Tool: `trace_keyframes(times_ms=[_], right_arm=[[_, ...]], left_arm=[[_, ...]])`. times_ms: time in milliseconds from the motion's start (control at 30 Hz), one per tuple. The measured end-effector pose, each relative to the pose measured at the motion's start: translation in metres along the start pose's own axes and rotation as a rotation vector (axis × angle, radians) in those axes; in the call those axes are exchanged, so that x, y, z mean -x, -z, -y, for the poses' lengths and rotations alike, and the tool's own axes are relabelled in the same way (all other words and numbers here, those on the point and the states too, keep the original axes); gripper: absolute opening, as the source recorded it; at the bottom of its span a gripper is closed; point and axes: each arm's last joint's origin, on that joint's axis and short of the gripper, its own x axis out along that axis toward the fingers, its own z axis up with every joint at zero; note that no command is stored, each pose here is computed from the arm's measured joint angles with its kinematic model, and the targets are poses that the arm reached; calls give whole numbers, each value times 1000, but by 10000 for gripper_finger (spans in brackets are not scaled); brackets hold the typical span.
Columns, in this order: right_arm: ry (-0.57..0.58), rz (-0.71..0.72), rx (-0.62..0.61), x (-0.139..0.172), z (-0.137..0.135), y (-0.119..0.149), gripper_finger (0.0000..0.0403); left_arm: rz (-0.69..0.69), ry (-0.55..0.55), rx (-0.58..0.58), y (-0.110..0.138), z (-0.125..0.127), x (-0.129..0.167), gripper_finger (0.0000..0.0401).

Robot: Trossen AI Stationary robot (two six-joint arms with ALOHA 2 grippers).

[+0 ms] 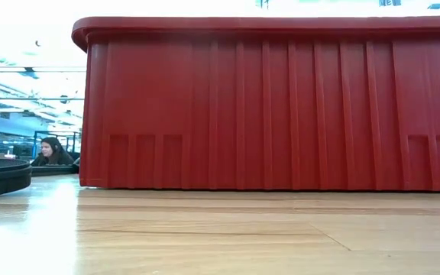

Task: Pick and place slides into bin
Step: Put the black slide into the red bin

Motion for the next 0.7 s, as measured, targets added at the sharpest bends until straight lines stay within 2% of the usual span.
trace_keyframes(times_ms=[100,233,400,567,700], right_arm=[[-73,72,-16,8,2,10,0],[-205,191,-58,7,4,35,0],[-240,250,-140,10,10,69,0],[-334,308,-155,26,7,78,0],[-399,350,-154,36,3,75,0]], left_arm=[[-13,12,41,13,12,1,7],[18,11,70,31,14,-4,2],[105,-48,127,58,18,-9,2],[209,-181,235,94,22,-15,1],[363,-197,243,109,32,-14,1]])
